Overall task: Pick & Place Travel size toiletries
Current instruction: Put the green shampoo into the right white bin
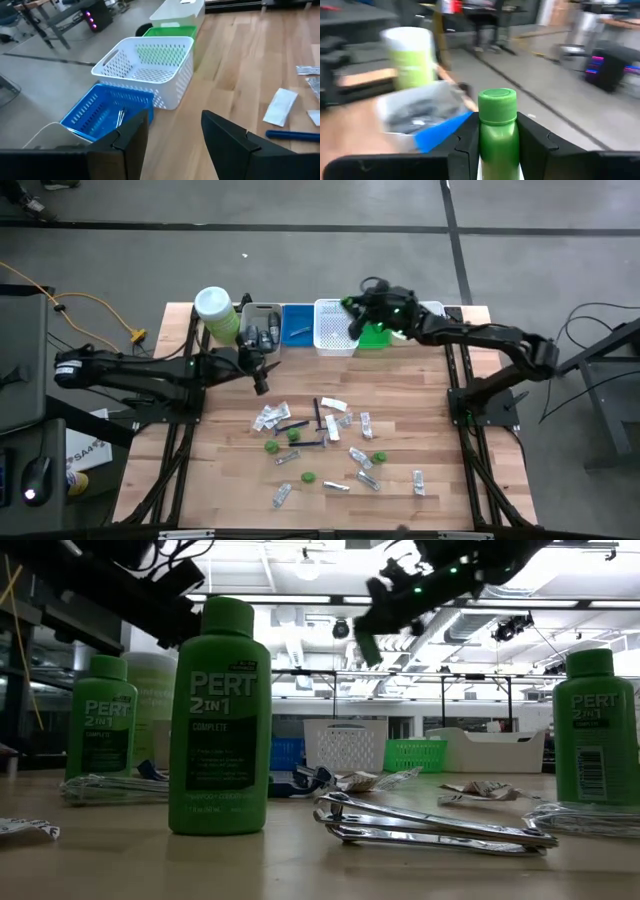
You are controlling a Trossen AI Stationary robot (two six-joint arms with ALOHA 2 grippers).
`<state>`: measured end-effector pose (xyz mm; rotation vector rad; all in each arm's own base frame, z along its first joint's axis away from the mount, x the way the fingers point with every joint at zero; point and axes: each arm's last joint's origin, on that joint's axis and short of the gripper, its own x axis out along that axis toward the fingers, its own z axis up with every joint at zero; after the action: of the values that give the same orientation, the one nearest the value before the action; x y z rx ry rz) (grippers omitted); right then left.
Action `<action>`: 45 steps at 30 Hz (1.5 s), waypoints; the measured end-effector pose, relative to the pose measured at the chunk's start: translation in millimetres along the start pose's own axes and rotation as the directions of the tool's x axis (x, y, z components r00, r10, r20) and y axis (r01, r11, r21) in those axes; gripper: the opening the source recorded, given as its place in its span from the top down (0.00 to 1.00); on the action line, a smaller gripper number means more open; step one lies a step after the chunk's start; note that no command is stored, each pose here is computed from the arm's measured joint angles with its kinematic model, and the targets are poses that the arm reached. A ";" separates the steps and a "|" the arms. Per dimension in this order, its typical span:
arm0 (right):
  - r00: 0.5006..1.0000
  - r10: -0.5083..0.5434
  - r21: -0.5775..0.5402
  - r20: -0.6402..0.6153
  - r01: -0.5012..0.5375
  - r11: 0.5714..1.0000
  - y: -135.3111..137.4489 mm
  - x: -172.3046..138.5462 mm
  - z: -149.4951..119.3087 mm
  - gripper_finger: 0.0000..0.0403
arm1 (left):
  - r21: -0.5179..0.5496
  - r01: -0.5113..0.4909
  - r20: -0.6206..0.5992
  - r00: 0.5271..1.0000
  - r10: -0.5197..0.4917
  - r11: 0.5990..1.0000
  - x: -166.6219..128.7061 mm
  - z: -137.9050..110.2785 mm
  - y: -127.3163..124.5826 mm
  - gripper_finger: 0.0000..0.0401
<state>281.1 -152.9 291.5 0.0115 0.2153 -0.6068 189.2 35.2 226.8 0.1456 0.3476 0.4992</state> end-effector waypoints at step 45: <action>0.763 -0.631 0.349 -0.139 0.634 0.690 -90.8 -15.6 -175.6 0.79 | -0.028 0.041 0.086 0.996 -0.038 0.999 8.5 5.4 26.4 0.55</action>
<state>182.5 -205.8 127.8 0.3290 0.1000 -1.3477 186.4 62.1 235.2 0.1310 0.2590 0.4576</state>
